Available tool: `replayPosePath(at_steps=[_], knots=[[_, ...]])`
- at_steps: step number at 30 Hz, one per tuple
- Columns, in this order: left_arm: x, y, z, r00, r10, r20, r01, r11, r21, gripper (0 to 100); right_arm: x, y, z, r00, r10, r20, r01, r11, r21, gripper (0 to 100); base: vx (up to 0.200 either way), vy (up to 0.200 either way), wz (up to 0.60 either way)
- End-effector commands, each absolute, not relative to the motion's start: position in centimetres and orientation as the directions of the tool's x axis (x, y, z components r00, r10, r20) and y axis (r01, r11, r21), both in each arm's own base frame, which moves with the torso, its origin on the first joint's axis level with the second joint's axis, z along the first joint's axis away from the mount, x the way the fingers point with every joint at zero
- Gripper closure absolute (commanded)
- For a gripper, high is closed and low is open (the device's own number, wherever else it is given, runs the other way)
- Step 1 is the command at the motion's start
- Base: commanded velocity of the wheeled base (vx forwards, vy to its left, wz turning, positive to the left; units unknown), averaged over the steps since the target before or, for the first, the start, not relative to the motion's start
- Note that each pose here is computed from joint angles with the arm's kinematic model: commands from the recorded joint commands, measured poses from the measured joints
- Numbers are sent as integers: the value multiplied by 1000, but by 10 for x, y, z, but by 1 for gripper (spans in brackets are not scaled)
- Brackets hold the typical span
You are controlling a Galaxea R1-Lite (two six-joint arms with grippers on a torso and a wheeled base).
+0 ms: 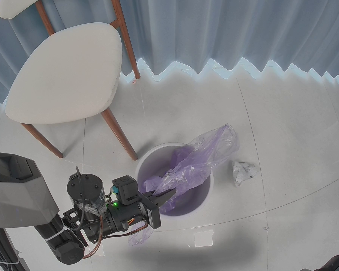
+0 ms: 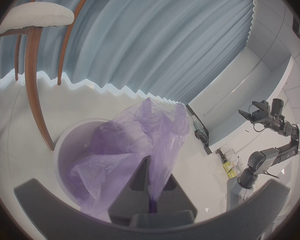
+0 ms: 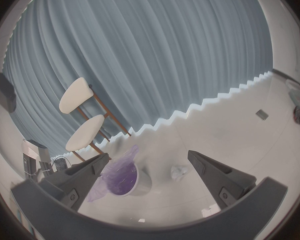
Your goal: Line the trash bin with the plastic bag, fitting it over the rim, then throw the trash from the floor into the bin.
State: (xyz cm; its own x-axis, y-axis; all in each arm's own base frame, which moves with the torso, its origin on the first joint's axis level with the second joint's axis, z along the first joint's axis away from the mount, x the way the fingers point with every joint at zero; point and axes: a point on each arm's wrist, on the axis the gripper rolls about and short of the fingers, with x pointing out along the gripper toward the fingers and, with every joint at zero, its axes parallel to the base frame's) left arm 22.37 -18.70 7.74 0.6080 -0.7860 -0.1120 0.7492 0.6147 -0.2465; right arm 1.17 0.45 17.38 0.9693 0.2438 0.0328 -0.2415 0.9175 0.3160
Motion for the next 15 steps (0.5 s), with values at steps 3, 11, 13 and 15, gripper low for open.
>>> replayPosePath(at_steps=[3,11,13,15], knots=[[225,-186,78,614,-782,-107,746,620,-242,100,61,12,194,930,337,-147,-259,884,389,0,0,0,0],[226,-184,78,621,-776,-110,753,630,-189,100,103,22,201,876,402,-265,-273,868,415,0,0,0,0],[226,-183,76,620,-775,-118,752,631,-189,100,111,28,200,855,432,-286,-294,860,418,0,0,0,0],[226,-183,74,620,-775,-125,751,632,-191,100,120,32,199,841,446,-307,-301,856,420,0,0,0,0]])
